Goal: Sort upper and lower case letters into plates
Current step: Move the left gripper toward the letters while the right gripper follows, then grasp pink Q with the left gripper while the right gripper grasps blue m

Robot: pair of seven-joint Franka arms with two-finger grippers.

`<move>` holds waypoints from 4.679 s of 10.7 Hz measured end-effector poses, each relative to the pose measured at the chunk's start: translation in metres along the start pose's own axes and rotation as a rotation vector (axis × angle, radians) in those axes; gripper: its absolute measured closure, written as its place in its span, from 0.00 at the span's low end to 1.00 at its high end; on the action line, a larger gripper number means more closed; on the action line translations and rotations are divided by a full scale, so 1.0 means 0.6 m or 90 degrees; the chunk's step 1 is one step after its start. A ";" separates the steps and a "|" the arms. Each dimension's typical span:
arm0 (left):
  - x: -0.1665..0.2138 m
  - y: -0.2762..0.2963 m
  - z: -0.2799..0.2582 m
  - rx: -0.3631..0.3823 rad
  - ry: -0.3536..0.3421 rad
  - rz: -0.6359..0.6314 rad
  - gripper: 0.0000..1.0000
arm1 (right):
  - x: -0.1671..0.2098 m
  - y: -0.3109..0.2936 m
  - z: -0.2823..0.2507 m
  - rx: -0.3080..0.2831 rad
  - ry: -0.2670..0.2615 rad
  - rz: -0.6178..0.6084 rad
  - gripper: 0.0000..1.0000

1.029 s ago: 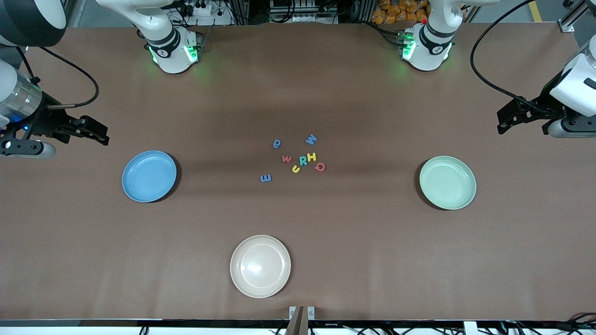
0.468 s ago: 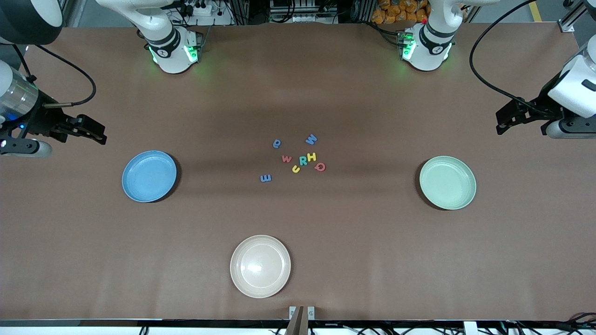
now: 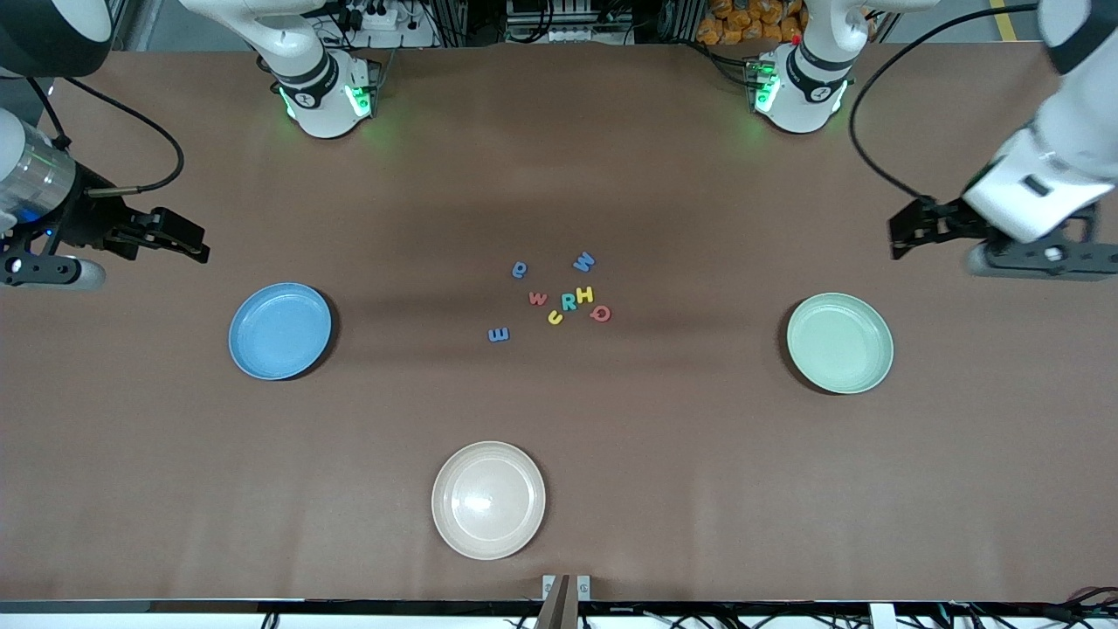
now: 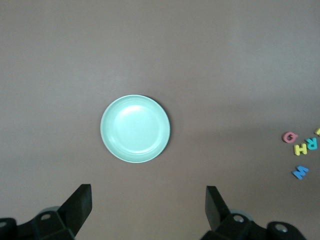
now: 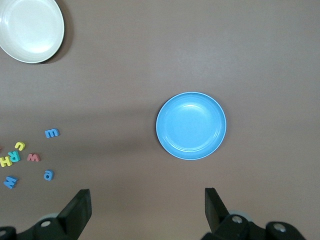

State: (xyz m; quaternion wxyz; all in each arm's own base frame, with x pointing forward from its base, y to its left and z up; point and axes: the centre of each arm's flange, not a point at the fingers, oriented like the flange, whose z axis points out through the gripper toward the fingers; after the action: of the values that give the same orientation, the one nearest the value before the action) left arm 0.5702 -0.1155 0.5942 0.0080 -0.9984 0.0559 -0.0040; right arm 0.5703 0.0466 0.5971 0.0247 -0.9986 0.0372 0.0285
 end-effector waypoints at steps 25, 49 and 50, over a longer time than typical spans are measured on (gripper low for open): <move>-0.072 0.584 0.645 -0.023 -0.071 -0.611 0.00 | 0.014 -0.376 0.311 0.009 -0.040 0.094 0.00; -0.086 0.576 0.690 -0.044 -0.031 -0.595 0.65 | 0.047 -0.483 0.668 0.031 -0.098 0.739 0.00; -0.088 0.578 0.689 -0.041 -0.027 -0.588 0.65 | 0.040 -0.490 0.679 0.023 -0.103 0.762 0.00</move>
State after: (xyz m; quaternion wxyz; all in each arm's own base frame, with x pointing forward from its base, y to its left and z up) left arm 0.4830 -0.4479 0.1747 -0.0249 -0.9184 -0.3947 0.0152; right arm 0.5943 0.3585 0.2033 0.0244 -0.7983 0.5910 0.1129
